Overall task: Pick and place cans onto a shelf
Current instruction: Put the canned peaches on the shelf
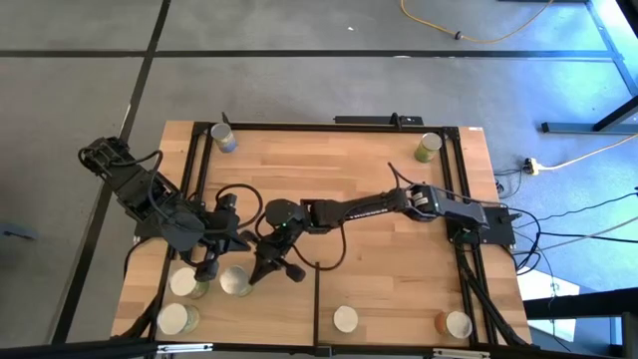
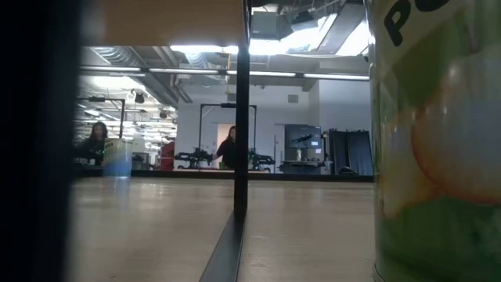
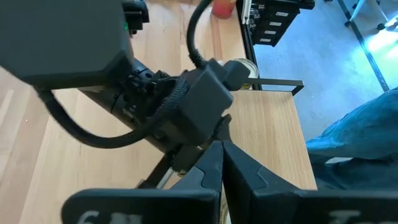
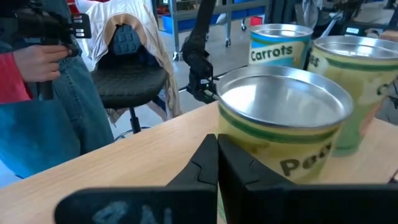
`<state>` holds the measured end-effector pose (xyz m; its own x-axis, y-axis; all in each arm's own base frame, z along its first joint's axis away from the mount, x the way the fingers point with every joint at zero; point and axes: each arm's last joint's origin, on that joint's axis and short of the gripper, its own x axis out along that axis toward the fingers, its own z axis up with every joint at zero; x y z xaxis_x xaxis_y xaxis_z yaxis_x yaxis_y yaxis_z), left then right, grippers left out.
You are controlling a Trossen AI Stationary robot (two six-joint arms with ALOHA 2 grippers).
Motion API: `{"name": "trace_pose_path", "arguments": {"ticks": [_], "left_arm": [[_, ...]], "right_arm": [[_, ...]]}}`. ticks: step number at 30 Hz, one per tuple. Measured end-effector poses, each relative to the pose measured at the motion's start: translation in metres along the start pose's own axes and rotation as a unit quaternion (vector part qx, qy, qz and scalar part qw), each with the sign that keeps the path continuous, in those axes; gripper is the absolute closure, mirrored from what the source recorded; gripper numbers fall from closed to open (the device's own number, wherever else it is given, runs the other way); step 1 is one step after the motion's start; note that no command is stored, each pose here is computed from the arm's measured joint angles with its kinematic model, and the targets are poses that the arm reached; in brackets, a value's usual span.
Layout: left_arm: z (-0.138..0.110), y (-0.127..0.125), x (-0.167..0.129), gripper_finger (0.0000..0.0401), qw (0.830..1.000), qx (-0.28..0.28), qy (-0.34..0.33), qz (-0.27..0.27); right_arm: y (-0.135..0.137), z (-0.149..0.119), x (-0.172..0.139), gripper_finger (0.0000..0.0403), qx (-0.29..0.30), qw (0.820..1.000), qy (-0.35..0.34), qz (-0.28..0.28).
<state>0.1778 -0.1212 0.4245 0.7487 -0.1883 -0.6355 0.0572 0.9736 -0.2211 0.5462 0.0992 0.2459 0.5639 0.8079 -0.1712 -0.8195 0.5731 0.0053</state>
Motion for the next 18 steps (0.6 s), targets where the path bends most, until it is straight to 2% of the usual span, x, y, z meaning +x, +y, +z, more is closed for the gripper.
{"name": "trace_pose_path", "arguments": {"ticks": [18], "left_arm": [[0.0, 0.0, 0.0, 0.0401, 1.0, 0.0, 0.0, 0.0]], "right_arm": [[-0.0021, -0.0029, 0.0056, 0.0402, -0.019, 0.999, -0.017, -0.022]]}}
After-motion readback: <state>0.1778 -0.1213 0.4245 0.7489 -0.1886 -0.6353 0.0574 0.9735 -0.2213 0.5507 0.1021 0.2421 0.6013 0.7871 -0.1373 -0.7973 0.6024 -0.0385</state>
